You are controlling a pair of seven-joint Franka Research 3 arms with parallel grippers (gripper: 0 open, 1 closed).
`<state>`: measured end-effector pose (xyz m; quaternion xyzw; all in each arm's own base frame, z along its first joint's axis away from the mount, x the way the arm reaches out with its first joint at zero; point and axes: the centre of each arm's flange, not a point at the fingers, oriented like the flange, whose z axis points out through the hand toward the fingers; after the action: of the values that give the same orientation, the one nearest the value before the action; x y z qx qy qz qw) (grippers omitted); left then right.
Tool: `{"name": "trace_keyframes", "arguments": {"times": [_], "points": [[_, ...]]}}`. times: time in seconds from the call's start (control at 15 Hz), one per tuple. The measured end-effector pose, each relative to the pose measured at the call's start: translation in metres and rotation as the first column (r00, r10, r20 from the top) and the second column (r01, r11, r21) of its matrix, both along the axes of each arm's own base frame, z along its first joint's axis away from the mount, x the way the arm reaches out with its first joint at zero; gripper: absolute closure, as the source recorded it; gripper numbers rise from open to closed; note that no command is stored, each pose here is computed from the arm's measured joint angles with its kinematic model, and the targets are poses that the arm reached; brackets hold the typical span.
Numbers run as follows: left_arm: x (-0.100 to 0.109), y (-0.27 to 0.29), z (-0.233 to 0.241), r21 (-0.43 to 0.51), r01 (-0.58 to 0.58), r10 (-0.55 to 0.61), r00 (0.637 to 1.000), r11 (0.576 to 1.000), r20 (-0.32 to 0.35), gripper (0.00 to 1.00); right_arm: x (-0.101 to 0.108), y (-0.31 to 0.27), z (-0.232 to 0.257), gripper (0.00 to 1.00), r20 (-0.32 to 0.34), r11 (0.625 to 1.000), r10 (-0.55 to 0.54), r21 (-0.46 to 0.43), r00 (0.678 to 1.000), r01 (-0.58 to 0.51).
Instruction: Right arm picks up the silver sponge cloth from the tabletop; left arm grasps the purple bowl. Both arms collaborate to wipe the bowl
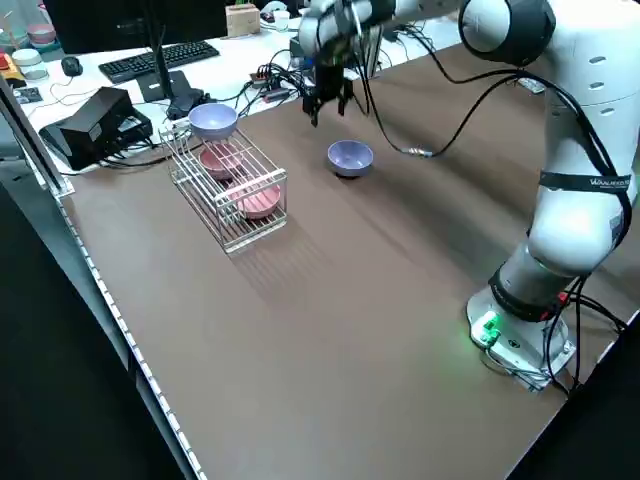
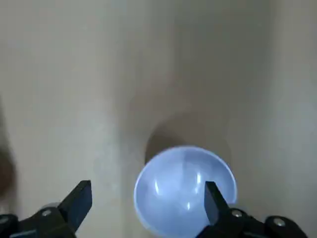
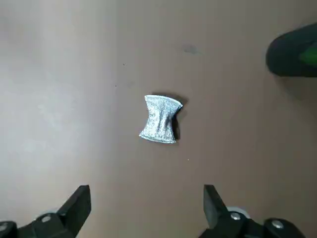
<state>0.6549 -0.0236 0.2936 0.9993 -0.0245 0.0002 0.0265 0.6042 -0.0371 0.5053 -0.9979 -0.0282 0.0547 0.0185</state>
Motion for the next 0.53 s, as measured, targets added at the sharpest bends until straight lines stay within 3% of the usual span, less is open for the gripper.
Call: {"name": "trace_keyframes", "arguments": {"times": [0.27,0.53], "points": [[-0.035,-0.002,-0.057,-0.006,0.001,-0.001,1.0,1.0,0.023,0.0,0.019,-0.001,-0.064,0.0,-0.065,1.0,-0.002,0.009,0.998,0.003],[-0.043,0.015,-0.063,0.011,-0.009,0.008,1.0,1.0,0.015,0.0,0.026,0.001,-0.124,0.0,-0.083,0.999,-0.015,0.034,0.996,0.018]]}}
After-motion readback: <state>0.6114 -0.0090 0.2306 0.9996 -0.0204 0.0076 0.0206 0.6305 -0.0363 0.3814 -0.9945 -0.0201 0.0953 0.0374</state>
